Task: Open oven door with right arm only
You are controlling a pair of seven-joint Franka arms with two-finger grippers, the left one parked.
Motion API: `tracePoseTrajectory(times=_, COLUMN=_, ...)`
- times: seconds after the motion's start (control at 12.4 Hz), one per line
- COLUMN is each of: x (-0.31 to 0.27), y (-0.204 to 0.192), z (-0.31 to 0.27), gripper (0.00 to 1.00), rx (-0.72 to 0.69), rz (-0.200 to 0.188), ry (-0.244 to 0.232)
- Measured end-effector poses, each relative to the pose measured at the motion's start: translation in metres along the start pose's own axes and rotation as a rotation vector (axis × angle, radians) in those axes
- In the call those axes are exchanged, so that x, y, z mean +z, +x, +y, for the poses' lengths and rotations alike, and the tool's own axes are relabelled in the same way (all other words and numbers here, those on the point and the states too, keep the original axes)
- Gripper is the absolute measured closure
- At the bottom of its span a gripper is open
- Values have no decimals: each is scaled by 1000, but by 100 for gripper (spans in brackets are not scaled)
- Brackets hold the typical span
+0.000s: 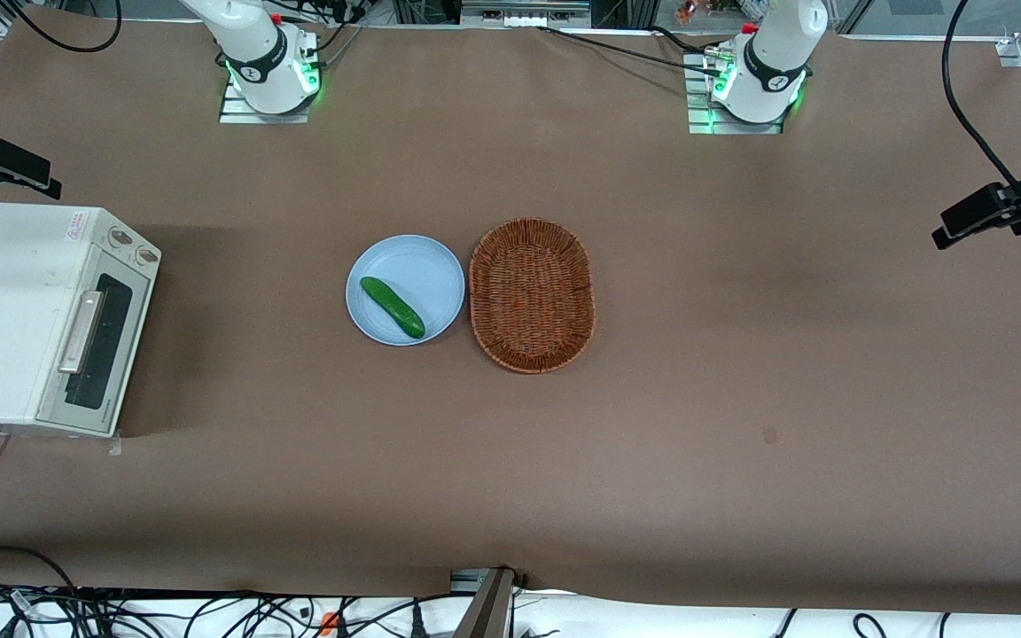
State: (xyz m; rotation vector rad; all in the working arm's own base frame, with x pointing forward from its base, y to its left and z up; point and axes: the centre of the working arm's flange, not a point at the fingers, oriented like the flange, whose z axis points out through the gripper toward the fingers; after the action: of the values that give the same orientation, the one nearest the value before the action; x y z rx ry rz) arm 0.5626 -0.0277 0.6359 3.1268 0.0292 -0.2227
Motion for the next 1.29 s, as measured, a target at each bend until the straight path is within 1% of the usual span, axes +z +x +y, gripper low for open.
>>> tracePoseTrajectory(times=0.08, x=1, y=0, z=0, gripper=0, rx=0, rz=-7, ry=0)
tracePoseTrajectory(times=0.24, x=7, y=0, z=-4, gripper=0, rx=-7, rz=-35, ry=2)
tracePoseTrajectory(times=0.4, x=23, y=3, z=-13, gripper=2, rx=-24, rz=-80, ry=1)
tracePoseTrajectory(times=0.48, x=35, y=7, z=-20, gripper=7, rx=-36, rz=-107, ry=0)
tracePoseTrajectory(times=0.72, x=72, y=20, z=-43, gripper=47, rx=-75, rz=-183, ry=-7)
tracePoseTrajectory(times=0.97, x=104, y=32, z=-52, gripper=82, rx=-91, rz=-247, ry=-23)
tracePoseTrajectory(times=1.05, x=115, y=37, z=-52, gripper=94, rx=-92, rz=-267, ry=-57)
tracePoseTrajectory(times=1.13, x=127, y=43, z=-54, gripper=99, rx=-101, rz=-290, ry=-114)
tracePoseTrajectory(times=1.21, x=142, y=49, z=-61, gripper=99, rx=-118, rz=-313, ry=-176)
tracePoseTrajectory(times=1.29, x=158, y=57, z=-67, gripper=99, rx=-135, rz=-332, ry=-223)
